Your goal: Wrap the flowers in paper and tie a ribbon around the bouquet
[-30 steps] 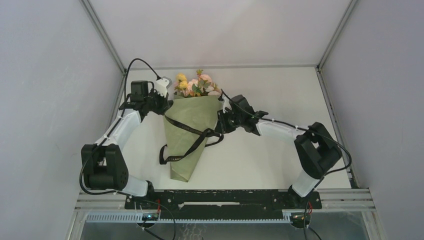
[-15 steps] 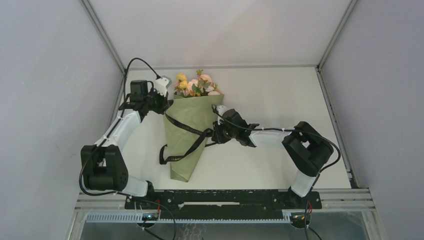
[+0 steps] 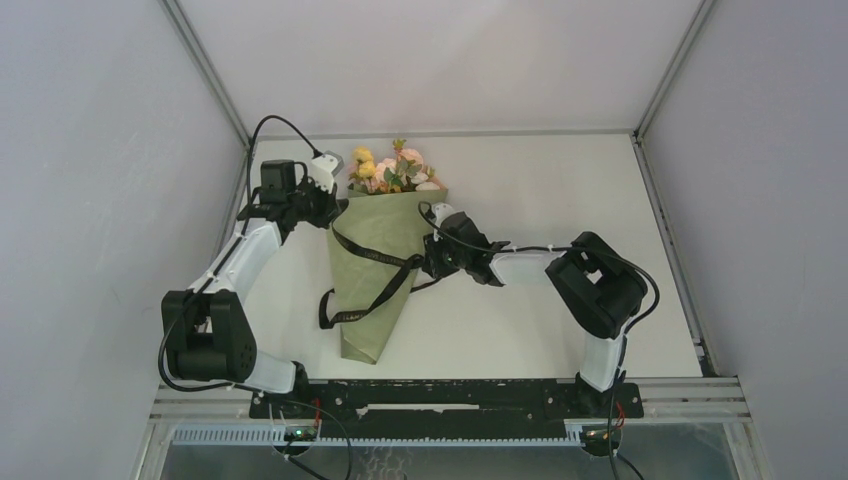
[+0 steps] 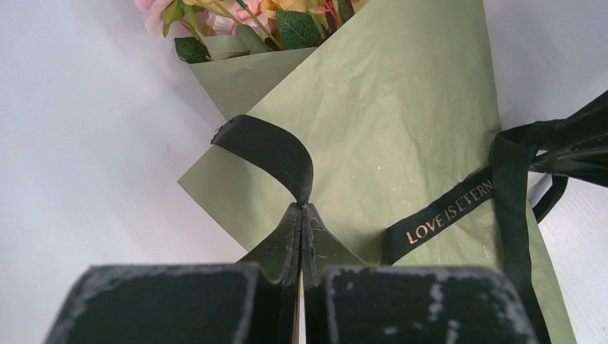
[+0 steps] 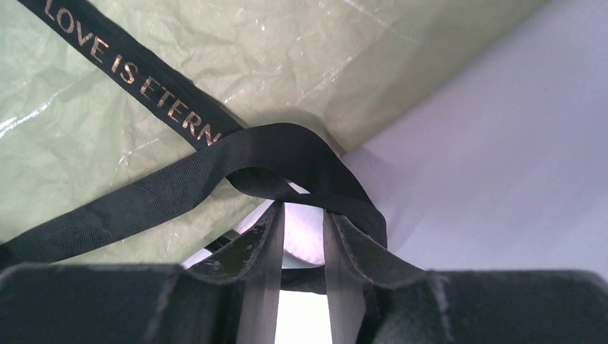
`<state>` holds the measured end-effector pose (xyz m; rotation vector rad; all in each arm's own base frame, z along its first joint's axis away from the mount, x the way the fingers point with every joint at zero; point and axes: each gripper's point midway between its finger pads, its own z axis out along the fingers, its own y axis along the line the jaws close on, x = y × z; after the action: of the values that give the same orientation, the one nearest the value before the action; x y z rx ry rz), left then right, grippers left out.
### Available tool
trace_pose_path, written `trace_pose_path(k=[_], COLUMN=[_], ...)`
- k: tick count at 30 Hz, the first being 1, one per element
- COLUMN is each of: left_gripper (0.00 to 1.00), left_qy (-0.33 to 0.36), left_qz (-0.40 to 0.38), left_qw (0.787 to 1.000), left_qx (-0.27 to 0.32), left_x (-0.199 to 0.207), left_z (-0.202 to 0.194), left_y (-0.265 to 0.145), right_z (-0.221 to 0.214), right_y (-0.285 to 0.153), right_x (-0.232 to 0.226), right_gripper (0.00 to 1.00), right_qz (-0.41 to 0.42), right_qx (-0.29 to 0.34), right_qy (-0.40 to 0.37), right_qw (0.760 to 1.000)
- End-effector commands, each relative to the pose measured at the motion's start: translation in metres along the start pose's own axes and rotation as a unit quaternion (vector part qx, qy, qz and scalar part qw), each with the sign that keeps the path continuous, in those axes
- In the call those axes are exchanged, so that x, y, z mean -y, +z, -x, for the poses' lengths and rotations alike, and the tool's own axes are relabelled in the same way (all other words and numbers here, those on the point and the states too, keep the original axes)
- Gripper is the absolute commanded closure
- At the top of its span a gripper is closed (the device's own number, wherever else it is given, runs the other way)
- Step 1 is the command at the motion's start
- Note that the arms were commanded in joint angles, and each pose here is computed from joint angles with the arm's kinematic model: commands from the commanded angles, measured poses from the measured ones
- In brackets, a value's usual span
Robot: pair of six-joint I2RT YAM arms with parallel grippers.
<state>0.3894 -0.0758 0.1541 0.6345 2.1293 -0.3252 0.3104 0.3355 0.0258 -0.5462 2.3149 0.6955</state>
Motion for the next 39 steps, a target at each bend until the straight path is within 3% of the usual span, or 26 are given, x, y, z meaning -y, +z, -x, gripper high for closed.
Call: trace_pose_path(k=[1,8,28,30,35,39], left_gripper=[1.0,1.0,1.0,1.0,1.0,1.0], left_qy=[0.004,0.003,-0.005,-0.005,-0.006,-0.005], left_qz=[-0.009,-0.012,-0.033,-0.035,-0.038,-0.038], left_qw=[1.0,1.0,0.999,0.999,0.999,0.999], left_qx=[0.016,0.018,0.011,0.009,0.008,0.01], left_x=[0.004,0.005,0.011,0.012,0.013,0.013], left_z=[0.006,0.008,0.005,0.004,0.003,0.005], left_y=[-0.002,-0.003,0.001,0.001,0.001,0.001], right_z=[0.038,0.035,0.058,0.059,0.061,0.061], right_y=[0.003,0.015,0.03,0.032,0.032,0.024], right_x=[0.0,0.009,0.021,0.021,0.021,0.015], right_gripper=[0.63,0.61,0.6,0.65,1.0,1.0], right_qz=[-0.001,-0.012,-0.05,-0.05,-0.051,-0.05], right_qx=[0.05,0.034,0.067,0.067,0.068,0.061], right_qy=[-0.019,-0.021,-0.018,-0.017,-0.015,-0.022], right_qw=[0.999,0.999,0.996,0.996,0.996,0.997])
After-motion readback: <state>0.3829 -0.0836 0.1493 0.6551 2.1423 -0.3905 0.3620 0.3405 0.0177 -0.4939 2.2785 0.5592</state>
